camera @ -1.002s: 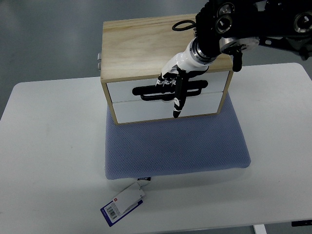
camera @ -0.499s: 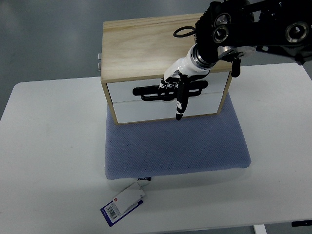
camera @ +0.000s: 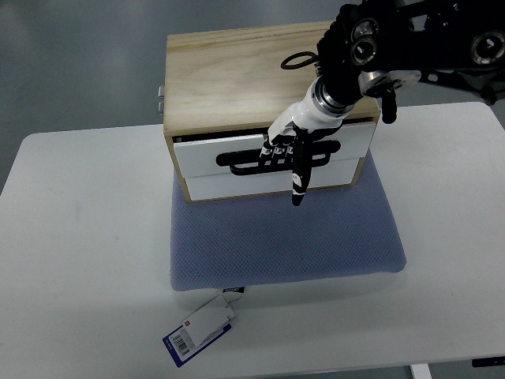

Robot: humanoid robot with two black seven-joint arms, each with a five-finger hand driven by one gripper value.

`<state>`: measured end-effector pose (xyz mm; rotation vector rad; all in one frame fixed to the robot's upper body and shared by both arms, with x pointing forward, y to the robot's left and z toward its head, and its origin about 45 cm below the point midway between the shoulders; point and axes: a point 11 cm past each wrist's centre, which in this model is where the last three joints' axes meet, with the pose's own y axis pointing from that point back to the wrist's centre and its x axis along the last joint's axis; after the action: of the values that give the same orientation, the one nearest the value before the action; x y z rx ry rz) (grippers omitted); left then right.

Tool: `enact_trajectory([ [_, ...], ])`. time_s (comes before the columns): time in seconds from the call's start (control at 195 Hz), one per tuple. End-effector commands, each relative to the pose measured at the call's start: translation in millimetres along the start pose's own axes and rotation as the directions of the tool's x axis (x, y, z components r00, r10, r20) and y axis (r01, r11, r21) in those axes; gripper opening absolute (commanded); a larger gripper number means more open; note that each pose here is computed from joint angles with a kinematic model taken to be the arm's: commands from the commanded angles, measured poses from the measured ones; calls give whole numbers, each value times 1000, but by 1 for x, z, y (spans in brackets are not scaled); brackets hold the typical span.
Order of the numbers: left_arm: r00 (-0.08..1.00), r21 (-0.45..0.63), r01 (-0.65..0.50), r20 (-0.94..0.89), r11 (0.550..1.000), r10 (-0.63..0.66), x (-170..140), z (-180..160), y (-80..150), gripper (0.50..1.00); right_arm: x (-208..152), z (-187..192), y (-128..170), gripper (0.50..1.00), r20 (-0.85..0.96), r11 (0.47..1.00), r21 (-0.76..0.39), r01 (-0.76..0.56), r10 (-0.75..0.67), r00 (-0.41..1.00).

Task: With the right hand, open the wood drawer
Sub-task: 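Pull the upper drawer toward the robot with the right hand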

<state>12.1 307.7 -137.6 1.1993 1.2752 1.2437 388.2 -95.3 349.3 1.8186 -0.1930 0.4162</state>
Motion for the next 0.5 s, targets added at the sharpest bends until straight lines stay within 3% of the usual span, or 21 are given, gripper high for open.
enact_trajectory([
  [0.0,1000,0,0,0,1000,0,0,0,0,1000,-2,-5,3,944,-8,1000,15,8,-8,1000],
  [0.493,1000,0,-1,-2,1000,1,0,0,0,1000,-11,-18,12,944,-23,996,56,73,-72,997],
])
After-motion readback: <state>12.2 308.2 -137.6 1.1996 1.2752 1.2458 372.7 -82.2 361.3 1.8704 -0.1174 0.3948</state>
